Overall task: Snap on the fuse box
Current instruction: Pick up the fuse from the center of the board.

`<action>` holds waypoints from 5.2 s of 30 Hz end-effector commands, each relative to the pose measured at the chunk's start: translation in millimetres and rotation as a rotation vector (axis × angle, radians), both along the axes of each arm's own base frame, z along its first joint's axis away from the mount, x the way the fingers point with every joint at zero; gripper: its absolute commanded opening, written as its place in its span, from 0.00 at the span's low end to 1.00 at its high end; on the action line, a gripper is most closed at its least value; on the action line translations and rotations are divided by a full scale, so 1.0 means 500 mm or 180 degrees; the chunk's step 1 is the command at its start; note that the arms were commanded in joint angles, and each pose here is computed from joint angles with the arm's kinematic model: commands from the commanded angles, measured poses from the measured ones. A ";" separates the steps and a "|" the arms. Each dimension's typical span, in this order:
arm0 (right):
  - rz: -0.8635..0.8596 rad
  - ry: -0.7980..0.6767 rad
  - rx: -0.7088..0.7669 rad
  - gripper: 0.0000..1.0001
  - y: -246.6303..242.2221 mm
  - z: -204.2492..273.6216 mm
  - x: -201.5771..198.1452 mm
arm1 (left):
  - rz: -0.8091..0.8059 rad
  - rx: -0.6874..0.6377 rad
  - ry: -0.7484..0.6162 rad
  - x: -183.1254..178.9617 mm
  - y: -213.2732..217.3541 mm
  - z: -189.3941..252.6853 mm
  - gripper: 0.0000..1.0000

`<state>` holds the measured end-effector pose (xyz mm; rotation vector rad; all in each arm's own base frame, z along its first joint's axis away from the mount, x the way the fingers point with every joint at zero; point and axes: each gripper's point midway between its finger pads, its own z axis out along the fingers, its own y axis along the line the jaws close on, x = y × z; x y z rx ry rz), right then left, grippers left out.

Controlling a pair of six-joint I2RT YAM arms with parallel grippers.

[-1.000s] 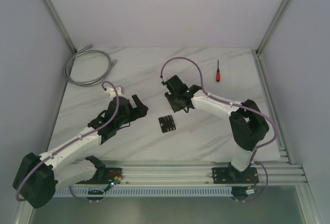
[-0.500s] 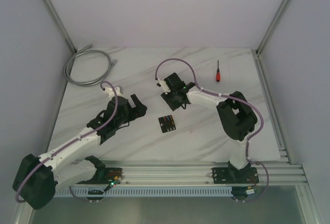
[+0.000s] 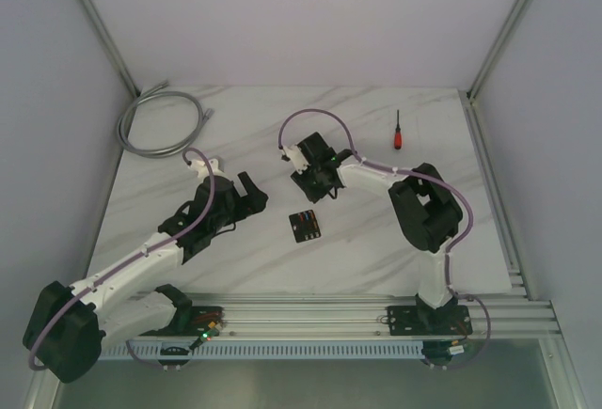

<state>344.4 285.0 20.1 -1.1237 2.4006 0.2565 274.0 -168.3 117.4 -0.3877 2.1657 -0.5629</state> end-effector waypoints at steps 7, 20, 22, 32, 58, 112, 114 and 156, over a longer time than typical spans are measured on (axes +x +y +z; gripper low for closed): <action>-0.0087 0.0134 -0.0123 0.33 -0.029 -0.025 0.006 | 0.0006 0.0054 0.0074 -0.007 0.009 -0.016 1.00; -0.0608 0.0138 -0.0066 0.21 -0.052 -0.003 -0.005 | -0.0229 -0.0088 0.0046 -0.003 -0.026 -0.007 1.00; -0.0727 0.0116 0.0019 0.21 -0.052 0.012 -0.007 | -0.0322 -0.0148 0.0002 -0.003 -0.038 0.001 1.00; -0.1429 -0.0166 0.0750 0.21 -0.041 0.157 -0.015 | -0.0678 -0.0579 -0.0395 -0.004 -0.100 0.047 0.89; -0.1745 -0.0471 0.2219 0.22 0.039 0.395 -0.125 | -0.1188 -0.0813 -0.1316 0.003 -0.269 0.195 0.48; 0.1529 -0.0660 0.2672 0.43 0.013 0.568 -0.306 | -0.3036 -0.0422 -0.2118 -0.167 -0.289 0.324 0.00; 0.1540 -0.0654 0.2671 0.41 0.011 0.568 -0.307 | -0.3085 -0.0447 -0.2122 -0.173 -0.291 0.326 0.00; 0.1912 -0.0311 0.2790 0.10 0.000 0.547 -0.348 | -0.3175 -0.0654 -0.2194 -0.192 -0.296 0.342 0.00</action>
